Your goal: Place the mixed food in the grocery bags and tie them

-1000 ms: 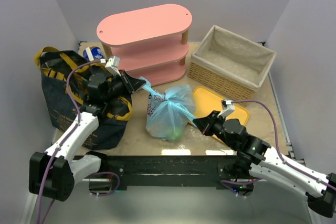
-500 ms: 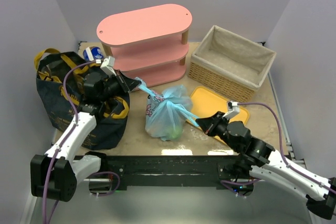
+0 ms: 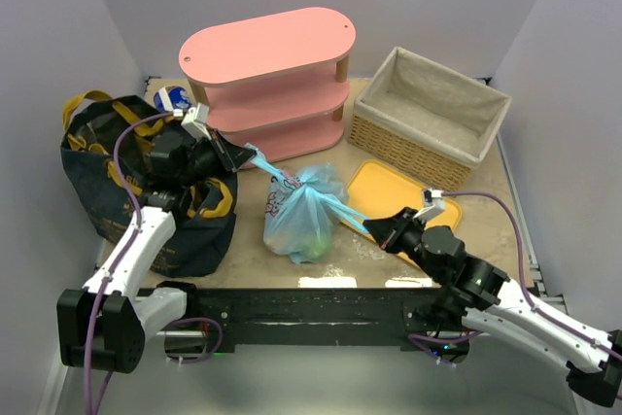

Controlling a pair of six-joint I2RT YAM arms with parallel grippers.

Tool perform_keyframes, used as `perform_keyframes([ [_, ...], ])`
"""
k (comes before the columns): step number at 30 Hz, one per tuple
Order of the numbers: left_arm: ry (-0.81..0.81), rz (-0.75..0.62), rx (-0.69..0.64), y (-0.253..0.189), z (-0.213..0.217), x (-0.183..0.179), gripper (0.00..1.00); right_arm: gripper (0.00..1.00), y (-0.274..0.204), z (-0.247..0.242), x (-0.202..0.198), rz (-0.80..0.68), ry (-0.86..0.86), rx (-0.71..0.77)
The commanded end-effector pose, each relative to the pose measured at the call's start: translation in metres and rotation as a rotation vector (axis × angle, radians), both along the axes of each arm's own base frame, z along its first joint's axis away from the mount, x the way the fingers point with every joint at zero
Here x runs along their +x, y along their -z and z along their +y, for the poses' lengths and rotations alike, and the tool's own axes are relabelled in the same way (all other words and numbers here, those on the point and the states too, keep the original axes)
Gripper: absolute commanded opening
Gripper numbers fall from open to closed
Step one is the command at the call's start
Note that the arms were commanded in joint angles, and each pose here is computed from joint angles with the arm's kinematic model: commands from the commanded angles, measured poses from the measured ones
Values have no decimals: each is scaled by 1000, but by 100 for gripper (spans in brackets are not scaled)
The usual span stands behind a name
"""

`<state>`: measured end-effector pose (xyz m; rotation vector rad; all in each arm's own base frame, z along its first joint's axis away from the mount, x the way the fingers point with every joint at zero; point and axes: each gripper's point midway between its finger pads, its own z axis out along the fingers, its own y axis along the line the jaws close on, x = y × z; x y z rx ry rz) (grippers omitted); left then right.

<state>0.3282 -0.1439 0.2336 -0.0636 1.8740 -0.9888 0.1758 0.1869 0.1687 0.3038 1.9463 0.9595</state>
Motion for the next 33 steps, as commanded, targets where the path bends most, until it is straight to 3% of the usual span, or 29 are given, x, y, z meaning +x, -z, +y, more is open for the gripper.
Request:
perform_keyframes([
  [1,-394,-307,179,-76,88,57,0,0,57,-38,-1,62,61,-283],
  [3,-322,-340,208,-86,67,55,1,5,46,-26,1,-2,-6,-287],
  [4,-288,-351,219,-88,55,54,20,31,41,-19,0,-17,-45,-293],
  [6,-262,-397,269,-102,46,52,44,54,27,-9,3,-82,-104,-317],
  [7,-229,-413,284,-106,35,48,61,65,21,-3,5,-96,-127,-337],
  [9,-219,-443,339,-120,30,46,69,70,11,8,9,-141,-181,-369],
  [11,-195,-426,387,-120,24,44,77,82,0,24,15,-175,-241,-411],
  [12,-206,-471,413,-140,26,45,80,85,-4,29,19,-185,-253,-430],
  [13,-214,-407,457,-127,32,45,84,86,-24,37,25,-225,-265,-431],
  [17,-345,-409,555,-153,62,41,99,90,-35,82,49,-229,-333,-462],
  [21,-520,-366,617,-173,102,27,100,99,-69,132,66,-301,-381,-336],
  [24,-568,-304,623,-180,131,20,100,99,-78,163,80,-318,-422,-318],
  [26,-574,-260,610,-181,148,14,100,99,-68,173,85,-302,-442,-387],
  [33,-892,-107,634,-182,215,-18,100,99,-26,195,91,-262,-421,-723],
])
